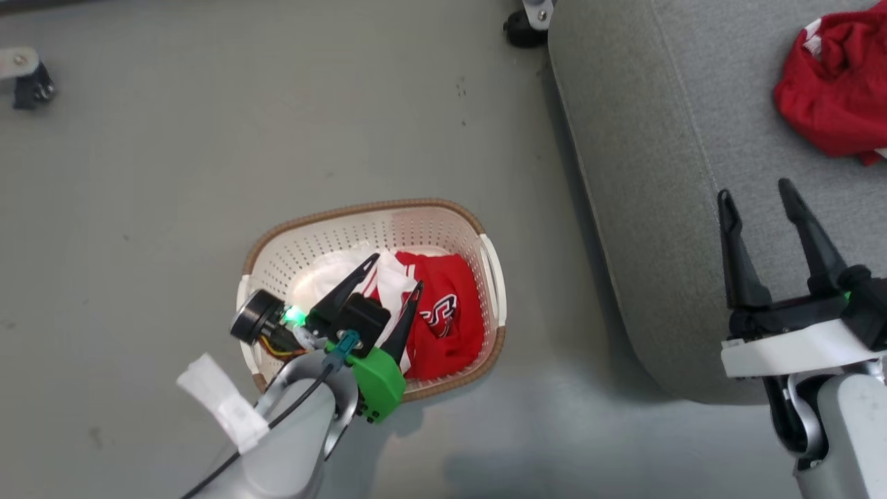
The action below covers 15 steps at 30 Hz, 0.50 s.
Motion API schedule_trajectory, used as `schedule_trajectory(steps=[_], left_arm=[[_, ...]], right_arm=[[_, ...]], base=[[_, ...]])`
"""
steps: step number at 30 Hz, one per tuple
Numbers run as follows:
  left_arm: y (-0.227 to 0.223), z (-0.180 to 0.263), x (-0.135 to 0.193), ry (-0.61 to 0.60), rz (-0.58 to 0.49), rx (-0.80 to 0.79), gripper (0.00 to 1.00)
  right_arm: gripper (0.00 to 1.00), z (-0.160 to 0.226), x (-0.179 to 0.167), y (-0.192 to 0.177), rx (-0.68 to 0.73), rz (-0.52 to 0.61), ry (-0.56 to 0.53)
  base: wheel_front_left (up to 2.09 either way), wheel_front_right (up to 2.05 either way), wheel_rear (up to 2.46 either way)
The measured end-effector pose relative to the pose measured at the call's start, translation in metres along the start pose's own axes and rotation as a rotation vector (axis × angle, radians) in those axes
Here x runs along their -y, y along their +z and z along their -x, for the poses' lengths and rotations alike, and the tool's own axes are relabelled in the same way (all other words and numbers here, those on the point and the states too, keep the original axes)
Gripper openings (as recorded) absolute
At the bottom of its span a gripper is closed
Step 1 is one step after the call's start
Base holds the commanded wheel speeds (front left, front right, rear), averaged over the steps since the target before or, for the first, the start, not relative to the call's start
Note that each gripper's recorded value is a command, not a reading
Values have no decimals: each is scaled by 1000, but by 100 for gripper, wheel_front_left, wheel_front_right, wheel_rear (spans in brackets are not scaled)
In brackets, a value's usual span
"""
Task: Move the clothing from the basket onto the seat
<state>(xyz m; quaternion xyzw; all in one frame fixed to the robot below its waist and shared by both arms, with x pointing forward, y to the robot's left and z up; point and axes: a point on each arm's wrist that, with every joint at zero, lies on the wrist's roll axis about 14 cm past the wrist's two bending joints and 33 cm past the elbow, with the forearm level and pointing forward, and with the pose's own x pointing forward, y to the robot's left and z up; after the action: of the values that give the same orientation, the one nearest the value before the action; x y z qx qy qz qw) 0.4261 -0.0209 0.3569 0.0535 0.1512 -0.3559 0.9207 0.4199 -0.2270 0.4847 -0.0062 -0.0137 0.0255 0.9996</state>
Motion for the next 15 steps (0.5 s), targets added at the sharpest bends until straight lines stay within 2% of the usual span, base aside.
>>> schedule_trajectory(steps=[8, 15], left_arm=[[-81, -53, 12, -264, -240, -260, 100], [-157, -59, 36, -514, -430, -420, 100]], right_arm=[[100, -41, 15, -28, -27, 27, -20], [100, -52, 15, -72, -114, 22, -25]], base=[[0, 0, 0], [0, 0, 0]])
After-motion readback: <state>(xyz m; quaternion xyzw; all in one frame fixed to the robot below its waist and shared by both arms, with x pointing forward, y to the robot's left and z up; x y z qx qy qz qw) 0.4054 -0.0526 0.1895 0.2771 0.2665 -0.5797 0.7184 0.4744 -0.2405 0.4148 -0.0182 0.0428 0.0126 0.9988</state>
